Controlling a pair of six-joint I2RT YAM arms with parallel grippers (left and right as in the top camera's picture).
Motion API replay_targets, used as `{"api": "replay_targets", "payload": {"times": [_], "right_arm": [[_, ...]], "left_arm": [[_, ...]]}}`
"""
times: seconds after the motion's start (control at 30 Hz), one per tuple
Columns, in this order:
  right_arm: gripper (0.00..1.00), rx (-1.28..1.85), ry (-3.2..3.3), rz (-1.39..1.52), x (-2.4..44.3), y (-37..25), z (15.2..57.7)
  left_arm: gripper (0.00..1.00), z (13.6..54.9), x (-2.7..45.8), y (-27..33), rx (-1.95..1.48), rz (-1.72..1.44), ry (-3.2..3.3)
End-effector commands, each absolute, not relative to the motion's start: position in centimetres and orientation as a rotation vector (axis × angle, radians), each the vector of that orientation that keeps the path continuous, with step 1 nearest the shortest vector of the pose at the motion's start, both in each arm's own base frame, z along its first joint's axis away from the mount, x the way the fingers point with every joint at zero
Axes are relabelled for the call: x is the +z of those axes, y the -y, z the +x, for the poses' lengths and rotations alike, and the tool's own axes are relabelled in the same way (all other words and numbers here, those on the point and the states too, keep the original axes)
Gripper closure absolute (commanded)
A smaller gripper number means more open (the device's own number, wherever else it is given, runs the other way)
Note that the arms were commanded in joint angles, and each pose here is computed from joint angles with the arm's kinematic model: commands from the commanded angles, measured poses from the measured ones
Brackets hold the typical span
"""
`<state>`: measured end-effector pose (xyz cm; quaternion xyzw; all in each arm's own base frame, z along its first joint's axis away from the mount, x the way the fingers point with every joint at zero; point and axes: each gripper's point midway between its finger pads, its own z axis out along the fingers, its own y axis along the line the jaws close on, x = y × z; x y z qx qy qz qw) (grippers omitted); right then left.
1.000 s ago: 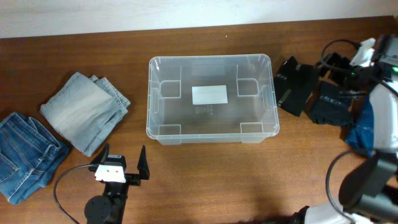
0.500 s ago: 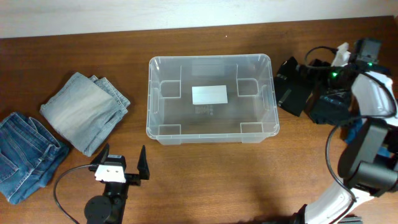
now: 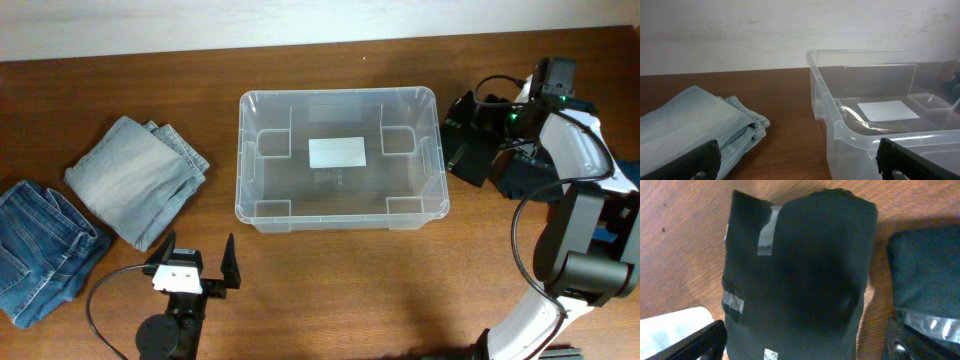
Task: Pack container
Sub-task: 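Reach the right gripper to the folded black garment and grasp it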
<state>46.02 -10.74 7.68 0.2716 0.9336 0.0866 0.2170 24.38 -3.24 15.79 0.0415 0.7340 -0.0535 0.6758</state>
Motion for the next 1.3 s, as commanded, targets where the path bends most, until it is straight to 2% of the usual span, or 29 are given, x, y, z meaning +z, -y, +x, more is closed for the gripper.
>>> {"api": "replay_targets", "payload": {"times": [0.0,0.33,0.6,0.73,0.87,0.9,0.93,1.03,1.17,1.27], "right_arm": [[0.04,0.22,-2.58,0.821,7.1,11.1,46.1],[0.03,0.242,-2.588,0.885,6.1,10.8,45.6],[0.01,0.307,-2.67,0.906,2.3,9.8,45.2],[0.03,0.342,-2.701,0.916,0.5,9.4,45.0],[0.16,0.338,-2.725,0.932,-0.1,9.4,44.5],[0.22,0.339,-2.729,0.934,-0.1,9.3,44.5],[0.29,0.339,-2.729,0.934,-0.1,9.3,44.5],[0.62,0.339,-2.728,0.934,-0.1,9.3,44.5],[0.73,0.333,-2.73,0.889,0.9,9.5,44.8],[0.79,0.321,-2.699,0.815,3.6,9.9,45.7]], "left_arm": [[0.01,24.4,15.6,3.0,-0.099,0.096,-1.649],[0.0,24.4,15.6,3.0,-0.099,0.096,-1.649],[0.0,24.4,15.6,3.0,-0.099,0.096,-1.649],[0.0,24.4,15.6,3.0,-0.099,0.096,-1.649],[0.0,24.4,15.6,3.0,-0.099,0.096,-1.649],[0.01,24.4,15.6,3.0,-0.099,0.096,-1.649],[0.01,24.4,15.6,3.0,-0.099,0.096,-1.649],[0.01,24.4,15.6,3.0,-0.099,0.096,-1.649],[0.0,24.4,15.6,3.0,-0.099,0.096,-1.649],[0.0,24.4,15.6,3.0,-0.099,0.096,-1.649]]}}
